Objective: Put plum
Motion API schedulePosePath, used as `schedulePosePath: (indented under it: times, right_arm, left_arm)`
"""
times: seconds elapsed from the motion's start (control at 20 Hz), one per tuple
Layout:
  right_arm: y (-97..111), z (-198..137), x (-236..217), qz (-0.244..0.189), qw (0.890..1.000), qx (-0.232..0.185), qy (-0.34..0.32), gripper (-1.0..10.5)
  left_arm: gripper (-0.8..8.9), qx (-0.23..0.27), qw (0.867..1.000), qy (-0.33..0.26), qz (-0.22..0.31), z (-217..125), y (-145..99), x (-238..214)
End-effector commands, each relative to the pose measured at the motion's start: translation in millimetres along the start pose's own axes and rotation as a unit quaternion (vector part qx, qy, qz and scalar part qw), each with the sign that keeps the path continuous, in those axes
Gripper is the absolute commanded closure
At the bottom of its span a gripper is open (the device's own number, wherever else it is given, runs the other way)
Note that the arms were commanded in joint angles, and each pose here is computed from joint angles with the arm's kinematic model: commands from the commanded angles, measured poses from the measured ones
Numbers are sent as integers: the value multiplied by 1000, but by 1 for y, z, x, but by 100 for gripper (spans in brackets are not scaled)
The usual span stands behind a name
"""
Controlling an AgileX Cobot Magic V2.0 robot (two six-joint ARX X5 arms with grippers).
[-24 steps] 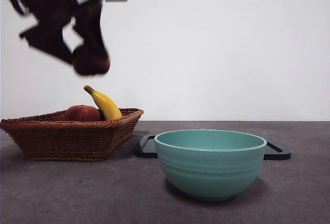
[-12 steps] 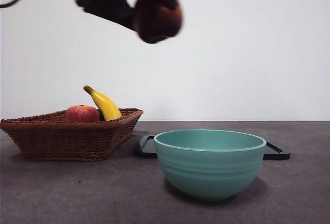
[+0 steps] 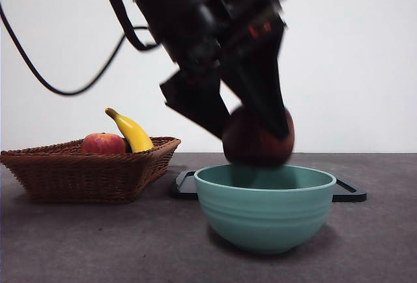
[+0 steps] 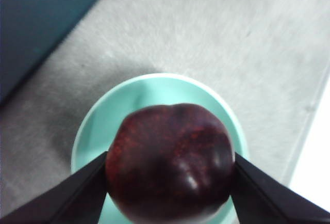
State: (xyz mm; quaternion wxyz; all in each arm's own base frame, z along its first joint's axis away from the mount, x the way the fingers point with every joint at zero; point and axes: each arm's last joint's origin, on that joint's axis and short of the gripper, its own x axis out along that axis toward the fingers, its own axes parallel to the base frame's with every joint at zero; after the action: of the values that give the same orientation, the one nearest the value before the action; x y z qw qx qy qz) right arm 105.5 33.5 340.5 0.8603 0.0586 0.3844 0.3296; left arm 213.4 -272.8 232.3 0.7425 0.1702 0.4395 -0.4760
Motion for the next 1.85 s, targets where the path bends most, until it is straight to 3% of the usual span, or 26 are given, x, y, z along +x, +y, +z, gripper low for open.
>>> schedulePosePath:
  times: [0.05, 0.6, 0.8, 1.15, 1.35, 1.6, 1.85]
  right_arm:
    - [2, 4, -3, 2, 1000, -2, -8, 605]
    - [2, 4, -3, 2, 1000, -2, -8, 605]
    - [2, 4, -3, 2, 1000, -2, -8, 605]
    - [2, 4, -3, 2, 1000, -2, -8, 605]
    - [2, 4, -3, 2, 1000, -2, -8, 605]
    - [2, 4, -3, 2, 1000, -2, -8, 605]
    - [2, 5, -3, 2, 1000, -2, -9, 605]
  left_arm:
    - [538, 34, 999, 12, 9, 3, -5, 19]
    - [531, 59, 997, 44, 24, -4, -6, 53]
    - [405, 59, 997, 45, 23, -4, -7, 53]
    - [408, 57, 998, 36, 22, -1, -10, 48]
    - [408, 60, 998, 4, 24, 13, -15, 24]
    - [408, 55, 995, -81, 35, 32, -18, -33]
    - [408, 22, 984, -159, 73, 27, 0, -108]
